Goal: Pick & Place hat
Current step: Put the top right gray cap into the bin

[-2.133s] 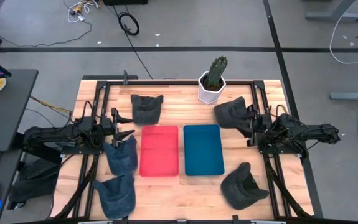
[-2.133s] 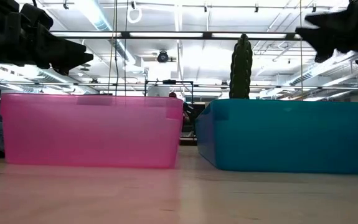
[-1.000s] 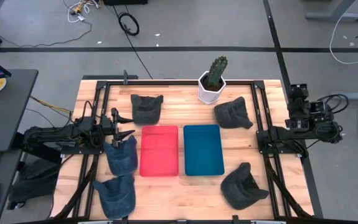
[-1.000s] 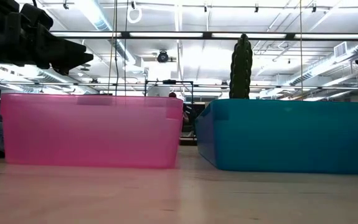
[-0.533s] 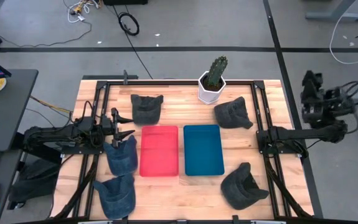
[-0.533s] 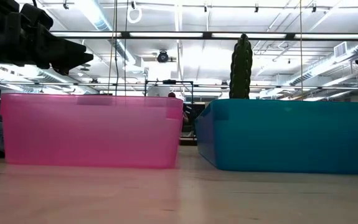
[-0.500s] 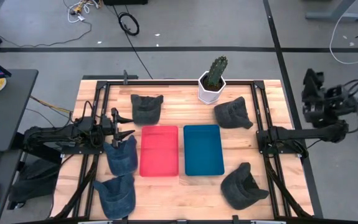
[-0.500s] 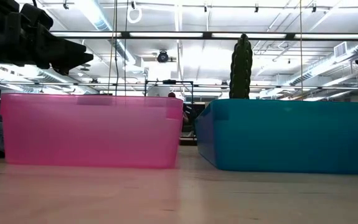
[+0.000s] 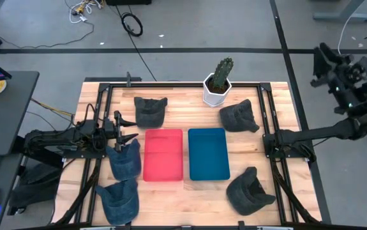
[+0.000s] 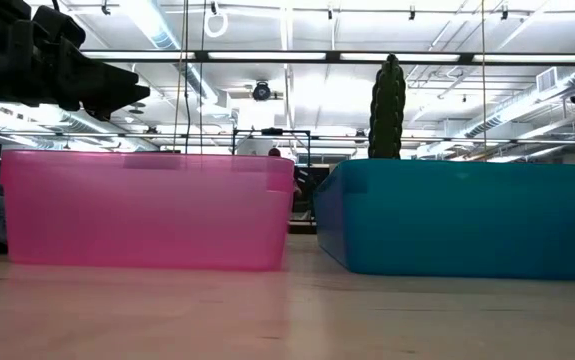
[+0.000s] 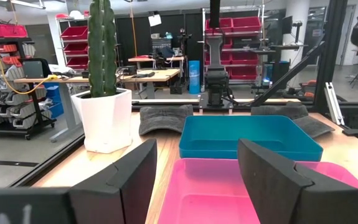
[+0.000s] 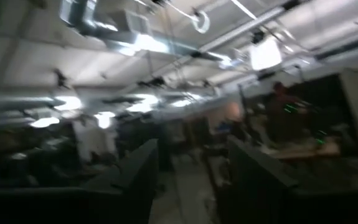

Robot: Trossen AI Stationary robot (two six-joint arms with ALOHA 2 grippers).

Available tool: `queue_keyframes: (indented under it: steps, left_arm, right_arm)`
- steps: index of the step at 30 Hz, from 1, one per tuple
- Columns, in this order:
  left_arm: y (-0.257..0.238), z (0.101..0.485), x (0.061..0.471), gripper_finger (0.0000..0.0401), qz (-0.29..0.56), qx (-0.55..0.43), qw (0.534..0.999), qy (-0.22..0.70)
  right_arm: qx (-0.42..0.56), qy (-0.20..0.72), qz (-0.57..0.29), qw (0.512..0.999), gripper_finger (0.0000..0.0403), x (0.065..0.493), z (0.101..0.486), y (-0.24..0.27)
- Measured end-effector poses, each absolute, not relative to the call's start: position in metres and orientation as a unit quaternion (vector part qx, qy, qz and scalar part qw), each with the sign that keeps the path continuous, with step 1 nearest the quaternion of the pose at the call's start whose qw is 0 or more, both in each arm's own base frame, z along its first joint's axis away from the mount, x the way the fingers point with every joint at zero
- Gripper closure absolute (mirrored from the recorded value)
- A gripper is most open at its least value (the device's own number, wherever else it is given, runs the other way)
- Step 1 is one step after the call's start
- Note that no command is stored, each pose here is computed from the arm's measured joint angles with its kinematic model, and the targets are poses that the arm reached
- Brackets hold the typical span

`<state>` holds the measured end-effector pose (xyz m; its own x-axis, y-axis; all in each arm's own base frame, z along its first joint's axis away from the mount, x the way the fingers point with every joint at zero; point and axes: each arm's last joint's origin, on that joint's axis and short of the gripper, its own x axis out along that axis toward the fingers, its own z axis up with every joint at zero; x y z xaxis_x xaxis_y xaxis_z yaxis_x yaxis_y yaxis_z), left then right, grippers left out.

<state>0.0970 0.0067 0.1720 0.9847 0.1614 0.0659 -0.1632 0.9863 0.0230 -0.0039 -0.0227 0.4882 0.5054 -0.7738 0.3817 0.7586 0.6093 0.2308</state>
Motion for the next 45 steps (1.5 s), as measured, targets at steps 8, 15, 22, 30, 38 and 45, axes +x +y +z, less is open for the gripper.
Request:
queue_keyframes:
  steps: [8,15,22,30,38,45]
  left_arm:
    - [0.007,0.172,0.097,0.0174,0.082,0.014,0.996,-0.032]
    - [0.007,0.172,0.097,0.0174,0.082,0.014,0.996,-0.032]
    - [0.007,0.172,0.097,0.0174,0.082,0.014,0.996,-0.032]
    - [0.007,0.172,0.097,0.0174,0.082,0.014,0.996,-0.032]
    - [0.007,0.172,0.097,0.0174,0.081,0.014,0.996,-0.032]
    - [0.007,0.172,0.097,0.0174,0.082,0.014,0.996,-0.032]
  right_arm:
    - [0.05,-0.136,-0.574,0.806,0.0202,0.011,0.523,-0.027]
    - [0.054,-0.117,-0.566,0.814,0.0202,0.009,0.549,-0.027]
    - [0.093,-0.128,-0.519,0.84,0.0202,0.0,0.564,-0.028]
    - [0.135,-0.119,-0.462,0.869,0.0202,-0.015,0.566,-0.034]
    - [0.12,-0.095,-0.459,0.875,0.0202,-0.017,0.566,-0.036]
    - [0.042,-0.03,-0.57,0.82,0.0202,0.015,0.571,-0.025]
